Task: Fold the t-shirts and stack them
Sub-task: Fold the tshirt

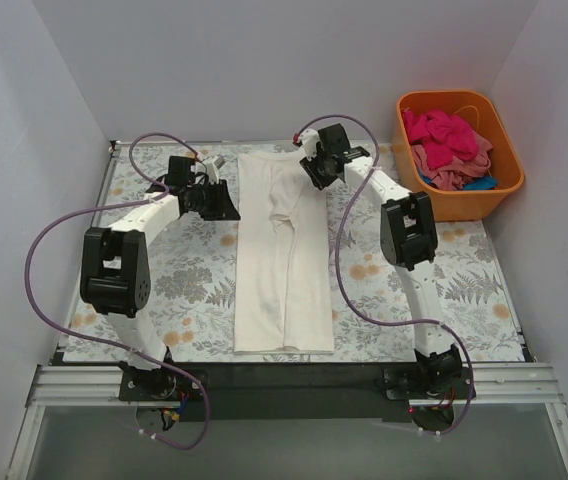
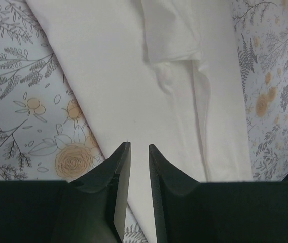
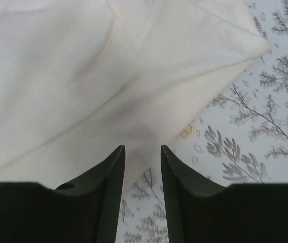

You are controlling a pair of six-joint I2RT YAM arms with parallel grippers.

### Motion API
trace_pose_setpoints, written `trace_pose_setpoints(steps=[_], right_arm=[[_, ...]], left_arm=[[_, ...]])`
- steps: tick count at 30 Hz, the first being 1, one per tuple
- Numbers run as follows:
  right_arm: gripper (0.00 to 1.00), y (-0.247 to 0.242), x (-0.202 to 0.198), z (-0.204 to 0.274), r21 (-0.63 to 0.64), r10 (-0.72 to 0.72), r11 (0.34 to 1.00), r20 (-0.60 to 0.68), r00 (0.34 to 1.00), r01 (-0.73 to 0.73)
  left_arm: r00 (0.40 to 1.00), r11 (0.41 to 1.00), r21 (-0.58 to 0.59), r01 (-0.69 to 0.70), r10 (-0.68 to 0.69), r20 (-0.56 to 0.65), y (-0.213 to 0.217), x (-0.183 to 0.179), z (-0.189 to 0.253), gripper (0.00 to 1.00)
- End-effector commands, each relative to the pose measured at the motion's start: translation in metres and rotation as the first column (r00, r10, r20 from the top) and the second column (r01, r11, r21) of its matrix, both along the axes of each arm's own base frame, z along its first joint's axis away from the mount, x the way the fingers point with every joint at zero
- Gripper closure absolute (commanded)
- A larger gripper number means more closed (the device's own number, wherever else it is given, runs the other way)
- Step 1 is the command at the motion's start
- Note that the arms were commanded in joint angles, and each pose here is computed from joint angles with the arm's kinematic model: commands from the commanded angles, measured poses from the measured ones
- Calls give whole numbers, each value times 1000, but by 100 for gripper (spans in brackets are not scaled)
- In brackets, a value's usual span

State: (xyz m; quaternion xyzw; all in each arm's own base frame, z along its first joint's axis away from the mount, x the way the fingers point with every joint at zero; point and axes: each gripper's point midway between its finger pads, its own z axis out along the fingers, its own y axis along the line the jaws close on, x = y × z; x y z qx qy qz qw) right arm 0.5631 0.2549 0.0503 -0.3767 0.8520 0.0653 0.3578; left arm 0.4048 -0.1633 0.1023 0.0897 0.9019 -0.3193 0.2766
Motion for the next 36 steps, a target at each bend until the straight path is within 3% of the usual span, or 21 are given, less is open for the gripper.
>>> trace_pose_setpoints(steps=[1,6,10,14,23,30,36], right_arm=[[58,-1,-1,131,144,7,989,205,979,-37],[60,4,-56,106,214,66,975,10,998,-67],[69,11,-106,63,273,103,961,-228,968,-38],[70,16,-133,33,275,115,961,-333,936,-21],[71,6,-113,-27,160,42,987,-366,930,19],[71,5,-74,-41,136,-7,989,-321,947,53],[69,4,-53,-42,128,-12,990,-279,960,50]], left_arm=[[995,999,-33,27,-24,98,-20,23,24,80],[999,999,-30,16,-14,51,-35,32,-3,80],[1000,1000,-19,-7,8,29,-35,42,-19,81],[1000,1000,-5,-12,12,8,-34,44,-35,81],[999,998,46,-37,38,-20,-31,58,-71,82],[996,993,82,-85,88,-32,-21,91,-98,84],[995,989,116,-95,92,27,-19,120,-97,84]])
